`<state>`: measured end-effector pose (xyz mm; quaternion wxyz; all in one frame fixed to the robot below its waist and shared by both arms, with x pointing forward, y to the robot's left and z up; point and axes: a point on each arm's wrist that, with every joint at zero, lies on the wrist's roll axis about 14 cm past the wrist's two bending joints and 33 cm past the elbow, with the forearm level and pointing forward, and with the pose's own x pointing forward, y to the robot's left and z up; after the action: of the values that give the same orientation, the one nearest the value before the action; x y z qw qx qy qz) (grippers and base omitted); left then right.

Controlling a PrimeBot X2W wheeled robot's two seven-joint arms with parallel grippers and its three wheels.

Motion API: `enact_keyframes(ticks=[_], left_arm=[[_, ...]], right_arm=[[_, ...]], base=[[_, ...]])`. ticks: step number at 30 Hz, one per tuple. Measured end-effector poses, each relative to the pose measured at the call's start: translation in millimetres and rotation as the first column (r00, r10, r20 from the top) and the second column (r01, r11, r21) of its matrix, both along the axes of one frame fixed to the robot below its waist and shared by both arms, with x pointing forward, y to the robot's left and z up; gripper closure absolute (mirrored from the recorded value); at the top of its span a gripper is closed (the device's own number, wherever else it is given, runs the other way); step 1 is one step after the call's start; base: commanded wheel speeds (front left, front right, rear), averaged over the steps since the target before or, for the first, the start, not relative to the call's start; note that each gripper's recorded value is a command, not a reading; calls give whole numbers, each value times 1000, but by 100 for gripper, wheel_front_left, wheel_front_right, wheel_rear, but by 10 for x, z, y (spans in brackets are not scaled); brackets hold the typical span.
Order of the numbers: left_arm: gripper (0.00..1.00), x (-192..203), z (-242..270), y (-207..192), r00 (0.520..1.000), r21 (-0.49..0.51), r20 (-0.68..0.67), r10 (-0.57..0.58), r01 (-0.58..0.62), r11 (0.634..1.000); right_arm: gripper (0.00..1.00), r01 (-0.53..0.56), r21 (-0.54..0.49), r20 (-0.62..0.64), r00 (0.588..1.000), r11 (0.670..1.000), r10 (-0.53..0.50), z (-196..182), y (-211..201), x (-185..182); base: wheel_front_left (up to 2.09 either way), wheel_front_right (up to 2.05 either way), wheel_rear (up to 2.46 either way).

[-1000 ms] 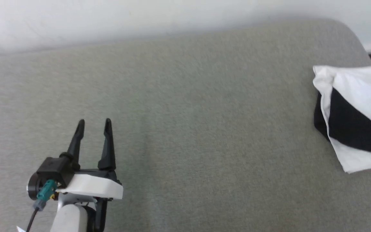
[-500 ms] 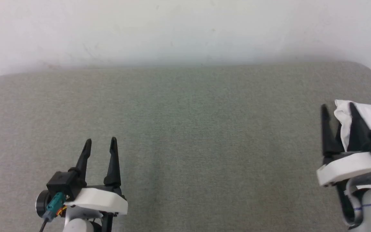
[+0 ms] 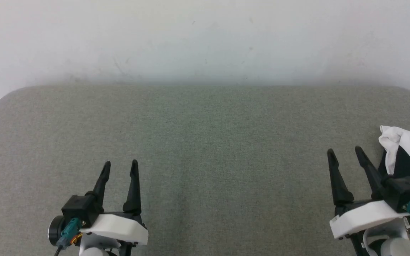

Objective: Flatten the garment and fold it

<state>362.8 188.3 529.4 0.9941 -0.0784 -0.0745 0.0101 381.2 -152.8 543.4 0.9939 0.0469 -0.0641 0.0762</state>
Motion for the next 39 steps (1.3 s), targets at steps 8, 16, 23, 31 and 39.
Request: enact_keyframes(ticks=[8,16,23,31,39], left_arm=[[0,-66,-49,-19,1000,-3,-13,-2,2,1000],[0,-93,-96,-26,1000,-6,-27,-2,2,1000],[100,-90,-102,-35,1000,-6,-29,-5,5,1000],[100,-88,-102,-39,1000,-6,-29,-6,6,1000],[100,-78,-106,-51,999,-5,-37,-11,10,1000]], right_arm=[[0,-3,24,-18,1000,1000,4,-76,10,-53],[0,1,26,-19,1000,1000,-1,-78,-6,-59],[100,3,29,-21,1000,1000,-3,-84,-15,-62],[100,4,29,-22,1000,1000,-3,-86,-17,-63],[100,6,24,-30,1000,1000,-5,-99,-25,-66]], base=[[0,0,0],[0,0,0],[0,0,0],[0,0,0],[0,0,0]])
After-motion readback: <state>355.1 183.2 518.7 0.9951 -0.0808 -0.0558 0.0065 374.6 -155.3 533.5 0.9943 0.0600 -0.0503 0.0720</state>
